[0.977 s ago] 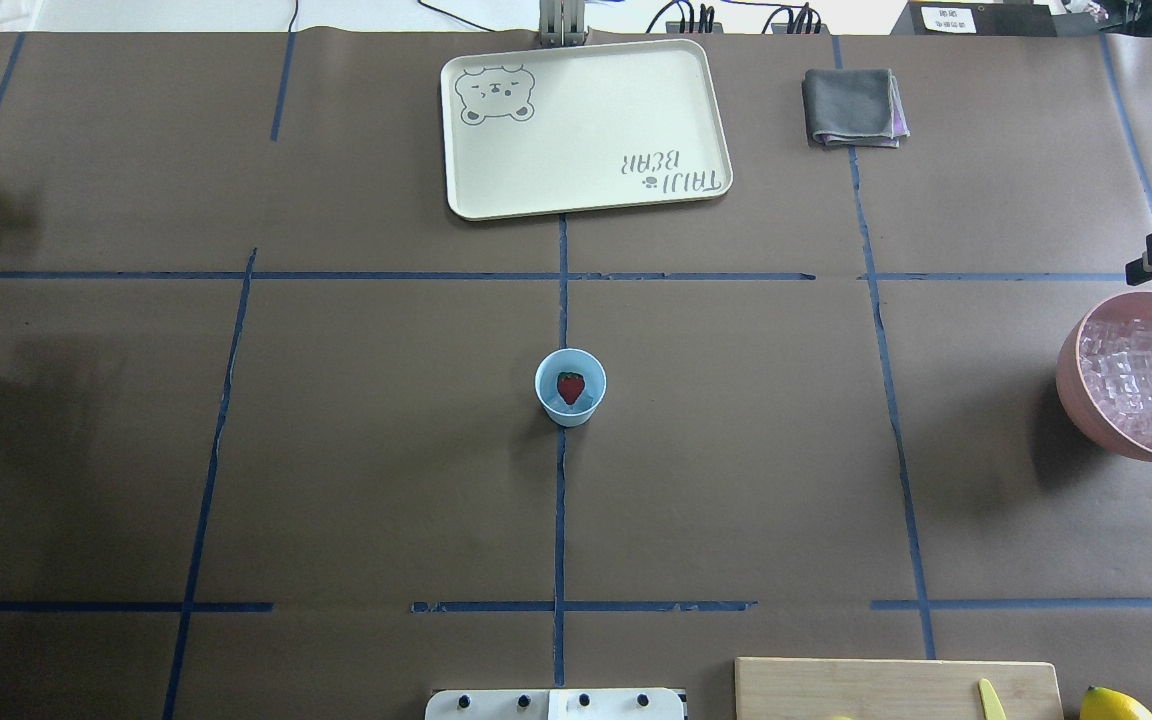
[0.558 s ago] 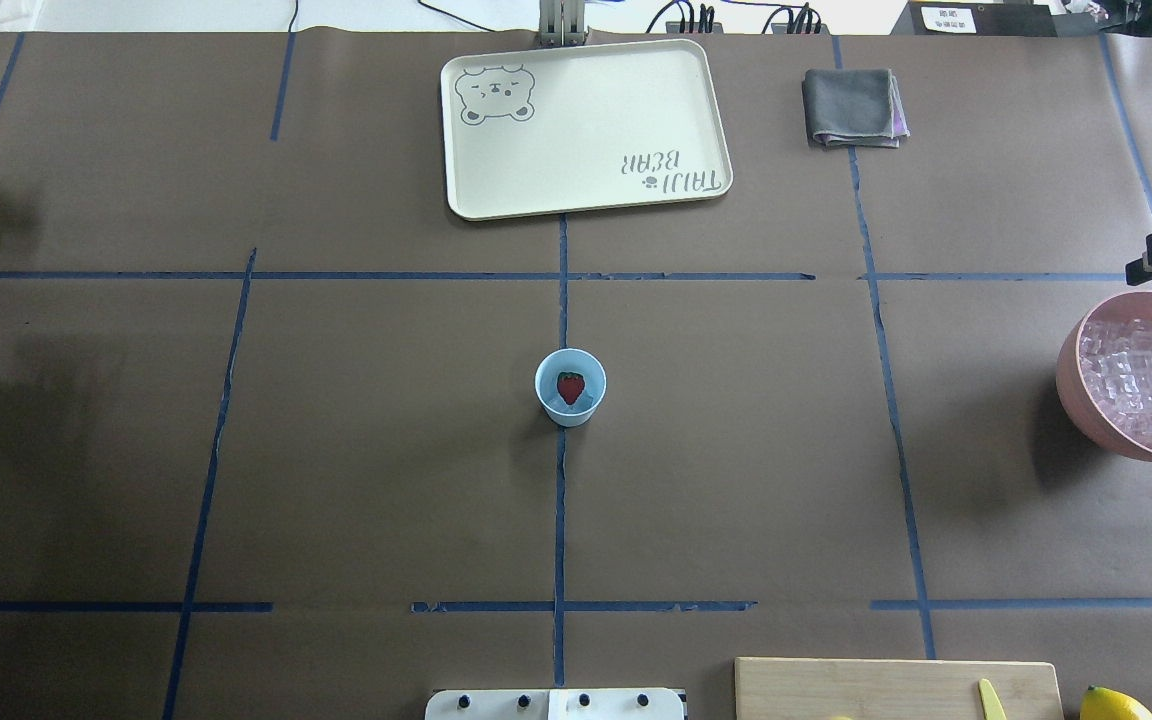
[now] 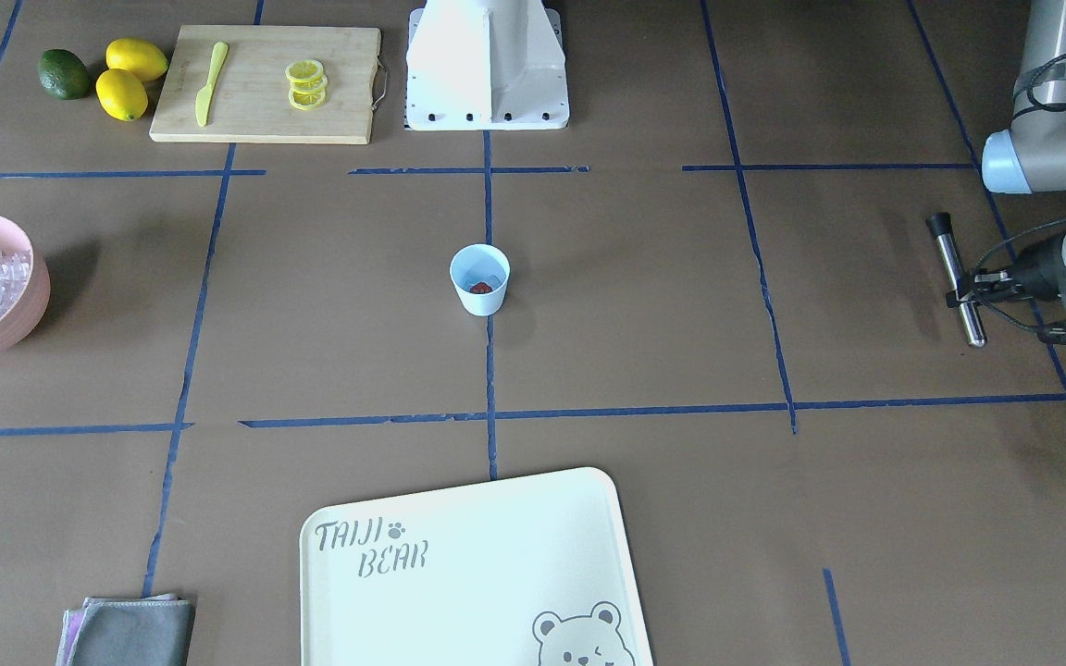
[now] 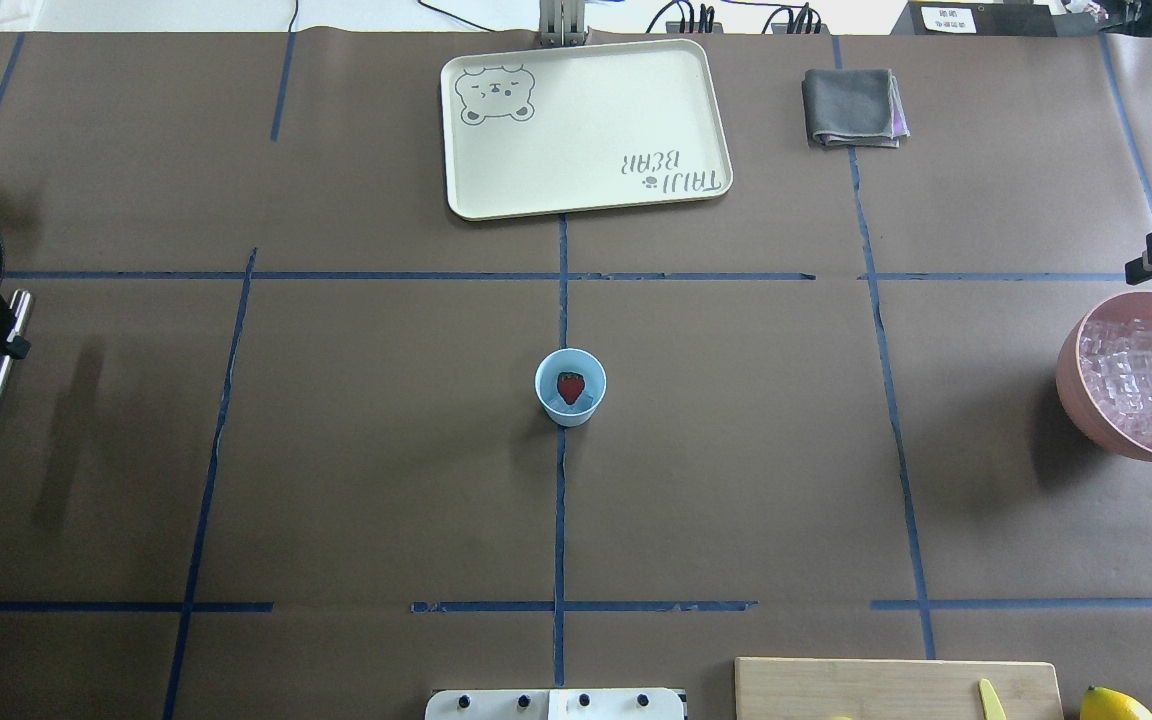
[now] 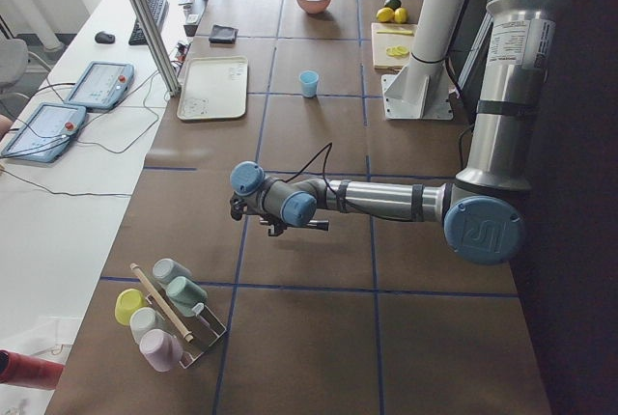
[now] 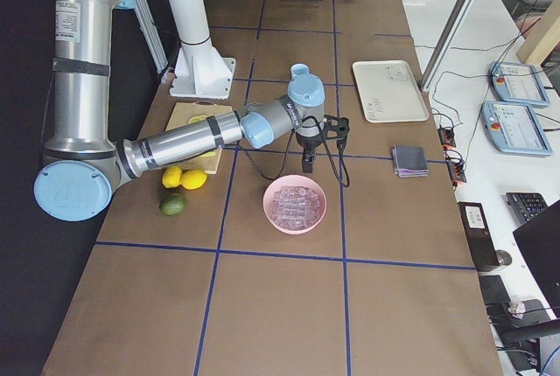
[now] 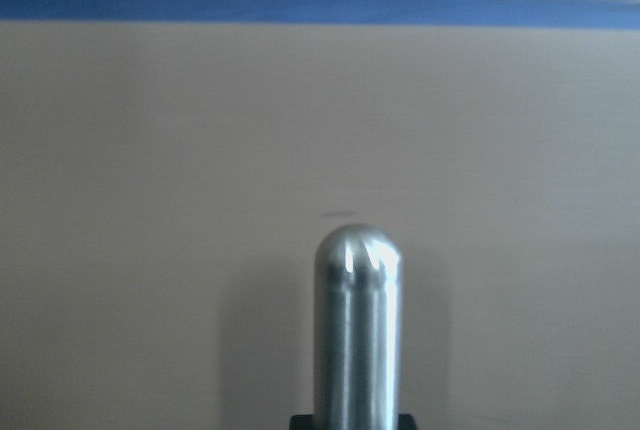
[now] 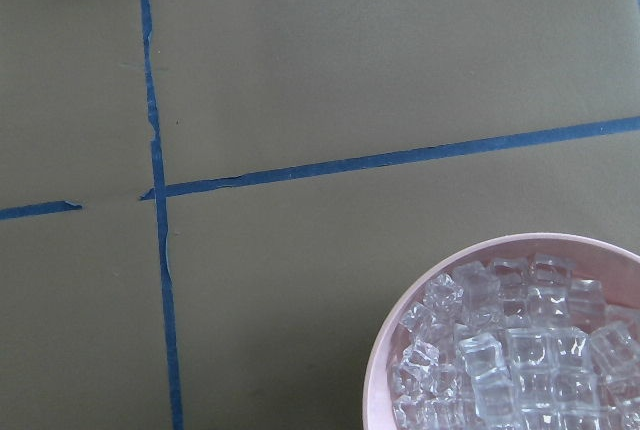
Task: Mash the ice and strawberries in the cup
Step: 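Lift the steel muddler upright with the left gripper, then carry the muddler over the blue cup and lower it in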
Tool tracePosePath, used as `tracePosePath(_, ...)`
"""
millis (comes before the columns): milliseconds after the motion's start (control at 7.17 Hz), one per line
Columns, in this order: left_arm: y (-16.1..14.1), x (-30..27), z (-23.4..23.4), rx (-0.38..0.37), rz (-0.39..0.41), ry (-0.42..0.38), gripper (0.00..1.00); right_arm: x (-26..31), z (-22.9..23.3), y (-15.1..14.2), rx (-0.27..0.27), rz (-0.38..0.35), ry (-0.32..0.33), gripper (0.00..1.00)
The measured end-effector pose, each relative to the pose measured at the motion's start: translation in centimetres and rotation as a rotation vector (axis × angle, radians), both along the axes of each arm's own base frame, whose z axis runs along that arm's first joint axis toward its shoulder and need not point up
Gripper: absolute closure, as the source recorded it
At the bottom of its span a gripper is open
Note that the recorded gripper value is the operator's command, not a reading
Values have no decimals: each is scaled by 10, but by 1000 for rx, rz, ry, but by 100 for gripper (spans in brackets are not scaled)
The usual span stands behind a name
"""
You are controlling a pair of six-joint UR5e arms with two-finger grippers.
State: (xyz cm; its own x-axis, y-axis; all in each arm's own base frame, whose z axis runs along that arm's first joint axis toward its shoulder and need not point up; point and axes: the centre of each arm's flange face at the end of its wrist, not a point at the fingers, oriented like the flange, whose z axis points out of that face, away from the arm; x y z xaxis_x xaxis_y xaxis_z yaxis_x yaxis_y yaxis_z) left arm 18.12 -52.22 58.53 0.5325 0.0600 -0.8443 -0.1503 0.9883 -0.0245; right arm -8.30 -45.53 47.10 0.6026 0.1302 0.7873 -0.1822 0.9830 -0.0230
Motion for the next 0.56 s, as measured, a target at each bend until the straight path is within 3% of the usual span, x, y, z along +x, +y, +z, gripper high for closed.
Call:
tracePosePath(279,-17,50,-143,83,-47,77,100,0,-1,0,0,-2,-5,0)
tracePosePath(419,-11,80,-214,152,-57,119,100,0,-4,1,5,-3,-7,0)
tracePosePath(558,13,117,-274,276,-55,150,100,0,-8,2,13,-2,-9,0)
